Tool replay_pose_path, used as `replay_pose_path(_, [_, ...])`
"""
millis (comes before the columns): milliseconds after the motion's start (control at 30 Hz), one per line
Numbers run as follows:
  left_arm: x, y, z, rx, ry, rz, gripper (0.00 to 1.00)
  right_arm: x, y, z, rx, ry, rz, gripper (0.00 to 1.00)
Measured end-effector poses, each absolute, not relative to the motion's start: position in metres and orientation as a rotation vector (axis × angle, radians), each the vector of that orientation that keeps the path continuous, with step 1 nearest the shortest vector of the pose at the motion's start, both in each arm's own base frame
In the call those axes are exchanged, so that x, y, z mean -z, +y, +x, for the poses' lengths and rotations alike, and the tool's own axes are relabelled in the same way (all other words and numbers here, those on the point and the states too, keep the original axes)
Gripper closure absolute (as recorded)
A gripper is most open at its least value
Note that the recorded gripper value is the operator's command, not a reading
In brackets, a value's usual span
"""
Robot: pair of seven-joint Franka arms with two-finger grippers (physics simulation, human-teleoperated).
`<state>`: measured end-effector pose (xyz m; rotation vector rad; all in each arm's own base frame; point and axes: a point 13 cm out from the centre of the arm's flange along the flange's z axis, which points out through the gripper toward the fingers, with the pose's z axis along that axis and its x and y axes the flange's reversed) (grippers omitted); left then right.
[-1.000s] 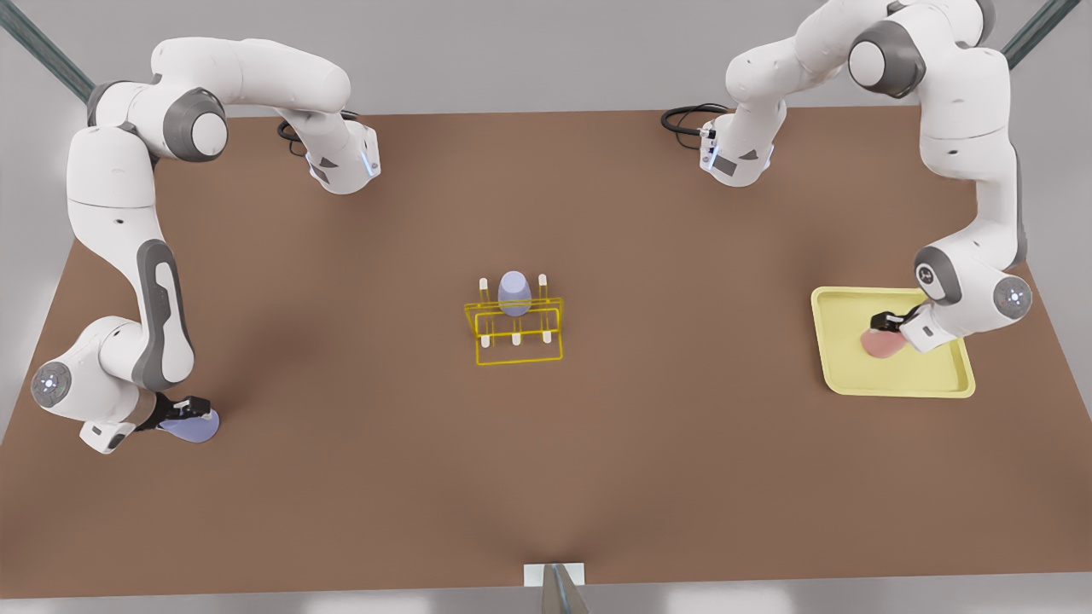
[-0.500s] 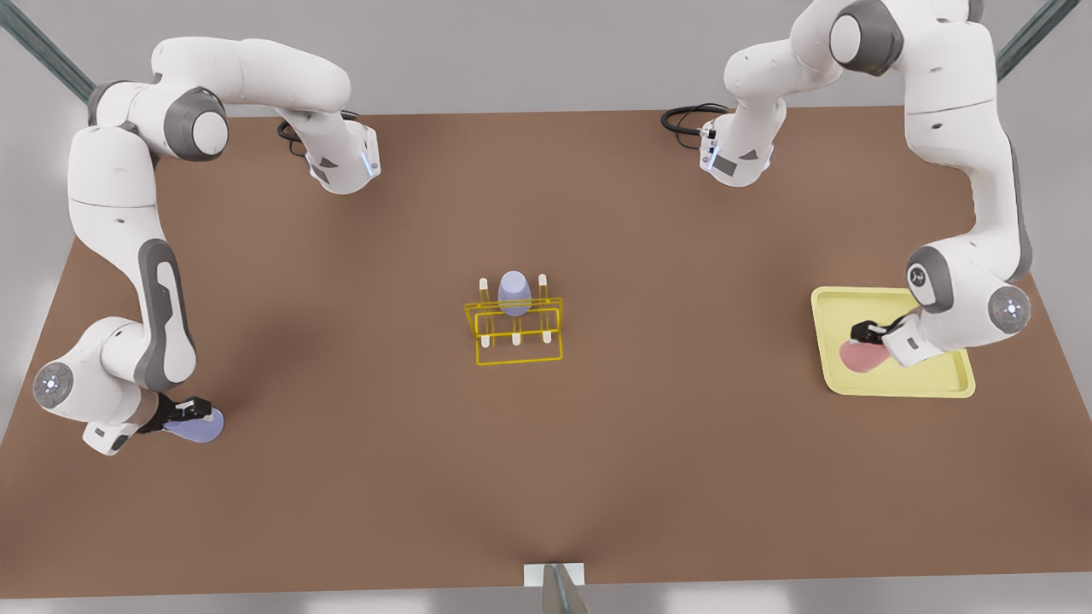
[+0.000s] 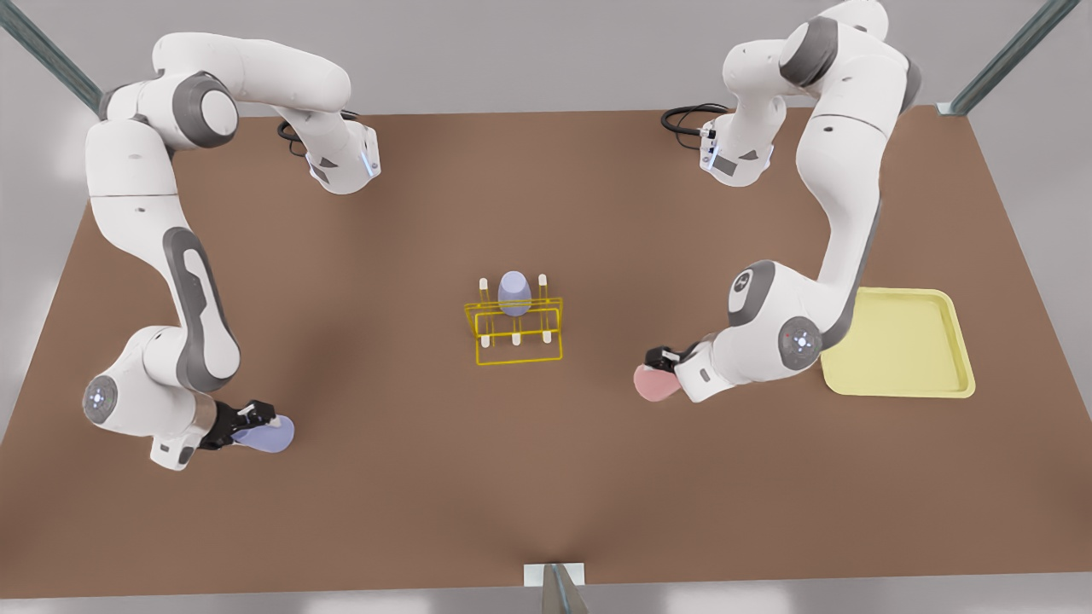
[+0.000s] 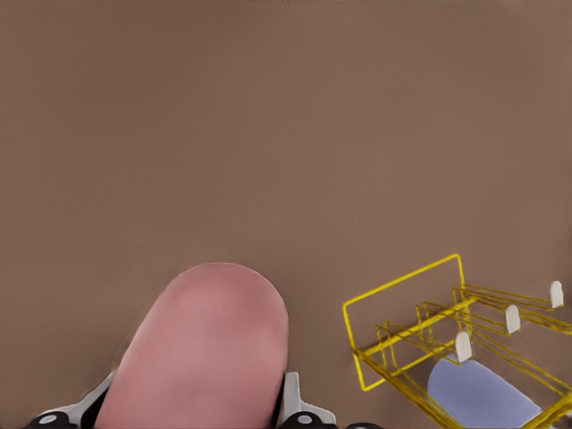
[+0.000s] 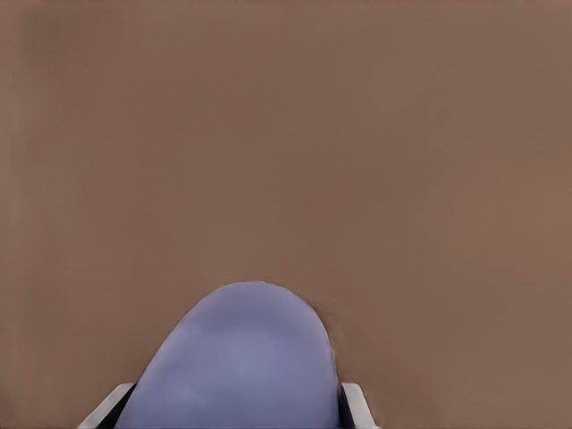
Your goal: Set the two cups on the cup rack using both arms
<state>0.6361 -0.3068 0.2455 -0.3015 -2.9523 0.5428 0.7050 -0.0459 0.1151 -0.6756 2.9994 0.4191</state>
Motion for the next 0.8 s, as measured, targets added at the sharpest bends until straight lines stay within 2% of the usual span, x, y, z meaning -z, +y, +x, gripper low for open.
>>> replay_pose_path(100, [-0.248, -0.35, 0.629, -0.56, -2.926, -0.128, 0.17, -0.129, 0.008, 0.704, -0.511, 2.98, -0.723, 0.17])
replay_pose_path(300, [-0.239, -0.453, 0.567, -0.492, -2.853, 0.061, 0.16, -0.168, 0.113, 0.689, -0.707, 2.945, -0.813, 0.17])
replay_pose_path(533, [-0.23, -0.498, 0.554, -0.488, -2.814, 0.362, 0.16, -0.204, 0.262, 0.653, -0.931, 2.89, -0.927, 0.17])
replay_pose_path(600, [-0.226, -0.511, 0.552, -0.49, -2.799, 0.43, 0.0, -0.215, 0.277, 0.649, -0.958, 2.889, -0.908, 0.17])
replay_pose_path(800, [-0.22, -0.521, 0.552, -0.475, -2.758, 0.616, 0.0, -0.252, 0.323, 0.632, -1.029, 2.902, -0.852, 0.17])
